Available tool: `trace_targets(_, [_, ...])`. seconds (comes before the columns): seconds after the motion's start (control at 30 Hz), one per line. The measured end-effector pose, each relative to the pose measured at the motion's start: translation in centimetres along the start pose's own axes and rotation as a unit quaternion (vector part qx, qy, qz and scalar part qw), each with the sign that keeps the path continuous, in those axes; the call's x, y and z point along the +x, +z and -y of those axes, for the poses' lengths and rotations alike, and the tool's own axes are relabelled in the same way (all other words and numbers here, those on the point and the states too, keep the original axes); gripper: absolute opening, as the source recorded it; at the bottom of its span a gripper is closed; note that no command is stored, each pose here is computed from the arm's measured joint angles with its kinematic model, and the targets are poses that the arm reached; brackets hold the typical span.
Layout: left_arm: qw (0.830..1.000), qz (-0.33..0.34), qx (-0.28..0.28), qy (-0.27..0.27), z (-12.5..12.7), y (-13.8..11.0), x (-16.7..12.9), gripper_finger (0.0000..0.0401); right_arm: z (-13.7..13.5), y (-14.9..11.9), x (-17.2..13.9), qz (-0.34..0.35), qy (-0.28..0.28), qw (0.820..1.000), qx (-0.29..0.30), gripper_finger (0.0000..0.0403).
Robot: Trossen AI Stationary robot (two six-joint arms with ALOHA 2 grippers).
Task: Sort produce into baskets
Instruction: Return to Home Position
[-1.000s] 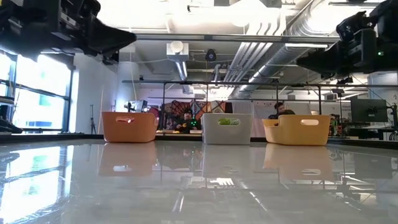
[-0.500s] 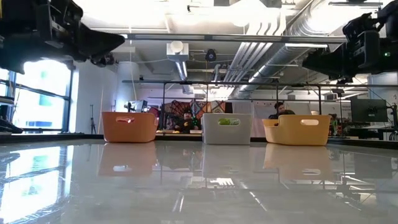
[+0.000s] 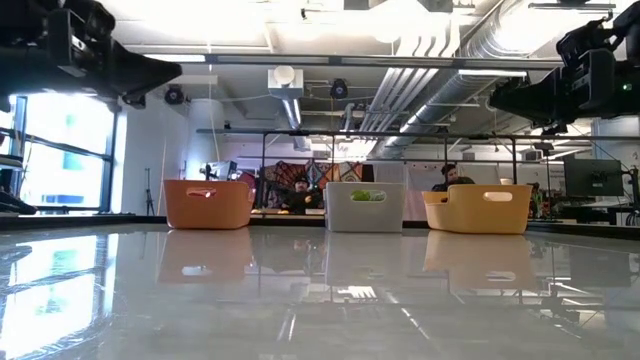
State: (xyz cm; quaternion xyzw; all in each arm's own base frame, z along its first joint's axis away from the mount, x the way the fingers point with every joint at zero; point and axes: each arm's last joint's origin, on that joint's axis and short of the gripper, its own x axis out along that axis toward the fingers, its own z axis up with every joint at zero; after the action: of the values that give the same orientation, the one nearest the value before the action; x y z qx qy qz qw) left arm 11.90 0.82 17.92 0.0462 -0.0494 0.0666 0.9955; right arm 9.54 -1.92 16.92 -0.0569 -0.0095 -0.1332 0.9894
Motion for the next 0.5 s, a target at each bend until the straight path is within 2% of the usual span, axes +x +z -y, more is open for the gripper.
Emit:
trace_targets(0.37, [0.998,-0.016,-0.03,0.061,-0.5,-0.3,-2.3,0.0,0.1,0.0,0.0,0.001,-0.011,1.0,-0.001,0.0])
trace_targets(0.5, [0.998,-0.028,-0.028,0.058,-0.4,-0.5,-2.3,0.0,0.2,0.0,0.0,-0.001,-0.016,1.0,0.004,0.0])
